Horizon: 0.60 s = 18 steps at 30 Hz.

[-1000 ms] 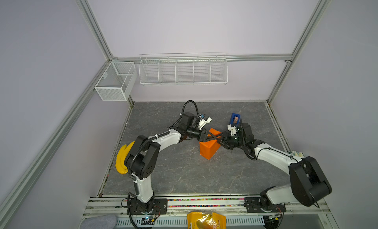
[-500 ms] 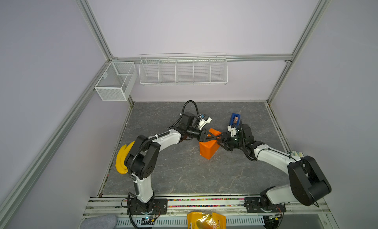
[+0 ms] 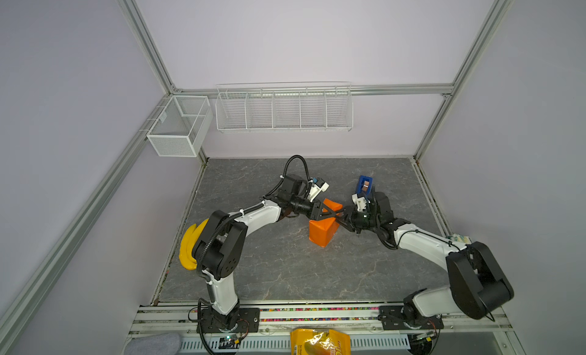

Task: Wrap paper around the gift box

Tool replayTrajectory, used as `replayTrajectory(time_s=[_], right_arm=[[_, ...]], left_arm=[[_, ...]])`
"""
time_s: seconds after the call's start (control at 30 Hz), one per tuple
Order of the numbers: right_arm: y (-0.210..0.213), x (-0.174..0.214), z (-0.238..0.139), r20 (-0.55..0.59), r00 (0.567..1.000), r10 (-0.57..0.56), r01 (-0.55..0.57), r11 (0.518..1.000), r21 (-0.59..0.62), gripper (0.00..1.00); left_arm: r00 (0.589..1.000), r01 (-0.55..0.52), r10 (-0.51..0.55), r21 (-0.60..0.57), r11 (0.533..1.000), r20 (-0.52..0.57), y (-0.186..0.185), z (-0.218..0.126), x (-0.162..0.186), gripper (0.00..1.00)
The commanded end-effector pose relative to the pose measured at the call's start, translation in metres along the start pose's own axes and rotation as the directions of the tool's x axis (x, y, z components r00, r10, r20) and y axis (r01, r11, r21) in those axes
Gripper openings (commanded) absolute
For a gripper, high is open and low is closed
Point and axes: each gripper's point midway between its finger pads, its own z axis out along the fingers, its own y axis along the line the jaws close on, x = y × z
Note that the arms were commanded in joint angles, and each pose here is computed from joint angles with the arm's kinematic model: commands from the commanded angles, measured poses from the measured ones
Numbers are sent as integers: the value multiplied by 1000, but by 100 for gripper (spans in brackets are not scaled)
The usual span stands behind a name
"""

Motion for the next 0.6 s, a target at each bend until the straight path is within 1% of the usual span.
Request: replayTrajectory(time_s=[0.0, 0.07, 0.17, 0.27, 0.33, 0.43, 0.57], right_arm=[[-36, 26, 6, -95, 994, 61, -49, 991, 122, 39], [-38, 27, 8, -103, 993, 62, -49, 991, 125, 38], [-38, 28, 9, -113, 992, 59, -44, 991, 127, 38], [-38, 29, 10, -124, 991, 54, -39, 992, 124, 36], [-37, 29, 11, -129, 990, 52, -35, 992, 125, 36], [-38, 30, 11, -138, 989, 47, -29, 991, 130, 36], [-38, 31, 10, -144, 989, 39, -19, 990, 137, 35]], left_arm=[[999, -29, 31, -73, 997, 24, -13, -15, -21, 41], [998, -51, 56, -109, 993, 42, -18, -26, -31, 41], [996, -56, 69, -207, 977, 54, -11, -44, -39, 41], [998, -20, 39, -323, 946, 53, 10, -62, -35, 40], [999, 10, 2, -368, 930, 33, 24, -68, -25, 39], [999, 44, -50, -372, 927, -7, 34, -65, -8, 37], [994, 100, -109, -354, 930, -8, 41, -58, 8, 35]])
